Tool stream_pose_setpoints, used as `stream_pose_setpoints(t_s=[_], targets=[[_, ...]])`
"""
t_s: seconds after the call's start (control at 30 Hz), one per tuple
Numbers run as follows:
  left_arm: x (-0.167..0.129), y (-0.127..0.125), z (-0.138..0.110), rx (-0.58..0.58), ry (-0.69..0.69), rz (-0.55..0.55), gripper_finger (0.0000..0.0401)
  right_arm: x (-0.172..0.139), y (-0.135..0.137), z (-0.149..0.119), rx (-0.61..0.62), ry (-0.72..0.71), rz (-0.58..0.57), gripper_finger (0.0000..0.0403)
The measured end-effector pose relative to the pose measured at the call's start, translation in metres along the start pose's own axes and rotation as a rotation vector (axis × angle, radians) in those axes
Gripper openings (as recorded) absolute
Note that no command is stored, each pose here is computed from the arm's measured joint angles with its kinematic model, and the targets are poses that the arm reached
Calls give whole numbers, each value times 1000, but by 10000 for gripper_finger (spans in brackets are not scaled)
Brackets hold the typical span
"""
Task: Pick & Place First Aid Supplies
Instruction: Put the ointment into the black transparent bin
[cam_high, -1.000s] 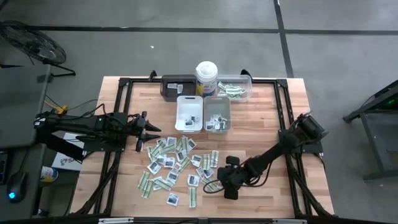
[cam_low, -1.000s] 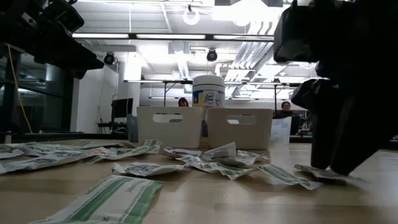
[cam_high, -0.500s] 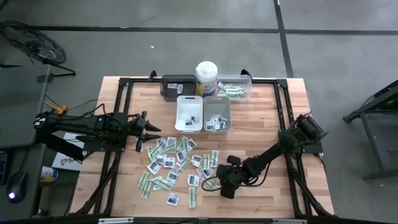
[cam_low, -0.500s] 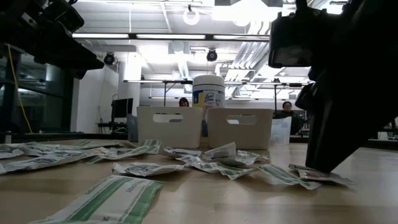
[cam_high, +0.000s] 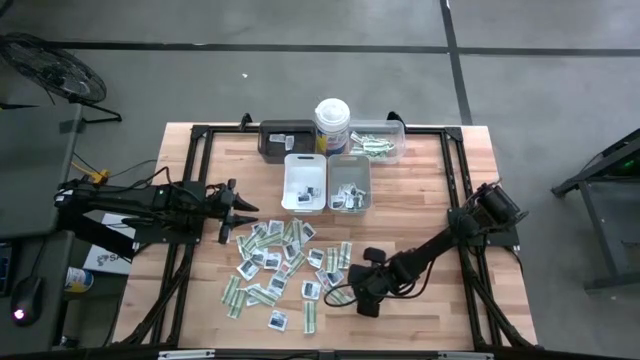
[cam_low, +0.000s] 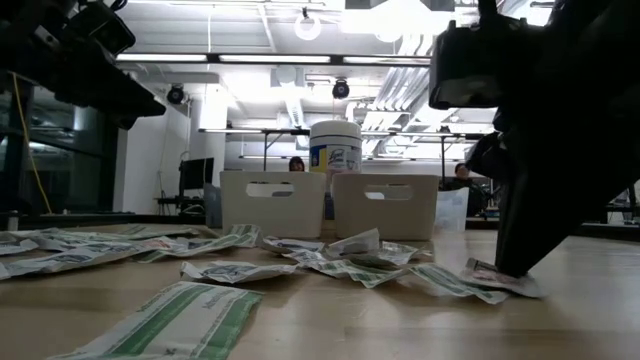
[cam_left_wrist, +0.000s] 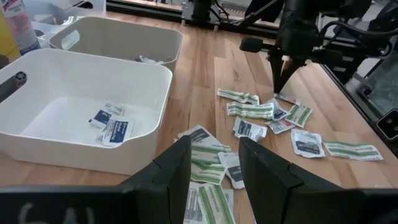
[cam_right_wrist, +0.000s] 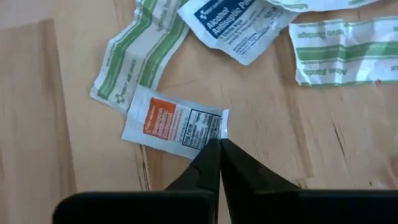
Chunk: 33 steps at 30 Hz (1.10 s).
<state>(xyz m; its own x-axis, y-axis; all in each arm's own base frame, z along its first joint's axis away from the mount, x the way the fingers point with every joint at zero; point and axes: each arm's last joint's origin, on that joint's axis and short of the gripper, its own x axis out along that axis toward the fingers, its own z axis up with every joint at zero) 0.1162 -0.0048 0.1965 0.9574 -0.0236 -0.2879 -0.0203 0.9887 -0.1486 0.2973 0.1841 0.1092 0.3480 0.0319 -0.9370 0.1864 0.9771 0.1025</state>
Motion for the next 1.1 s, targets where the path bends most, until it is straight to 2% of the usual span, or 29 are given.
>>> stream_pose_setpoints(t_s=[0.13,0.33,0.5,0.7,0.83,1.1], targets=[[0,0,-1,0,7,1,133,0,-1,3,-13,32,52,39],[0,0,-2,0,22,3,133,-2,-2,7,5,39,113,134],[0,0,-2,0,22,3,133,0,-3,8,4,32,95,176],[0,0,-2,0,24,3,133,7,0,4,-31,29,66,180],[0,0,-2,0,24,0,133,7,0,1,-52,5,3,174],[0,0,-3,1,29,1,133,8,-3,0,-71,17,-36,109]])
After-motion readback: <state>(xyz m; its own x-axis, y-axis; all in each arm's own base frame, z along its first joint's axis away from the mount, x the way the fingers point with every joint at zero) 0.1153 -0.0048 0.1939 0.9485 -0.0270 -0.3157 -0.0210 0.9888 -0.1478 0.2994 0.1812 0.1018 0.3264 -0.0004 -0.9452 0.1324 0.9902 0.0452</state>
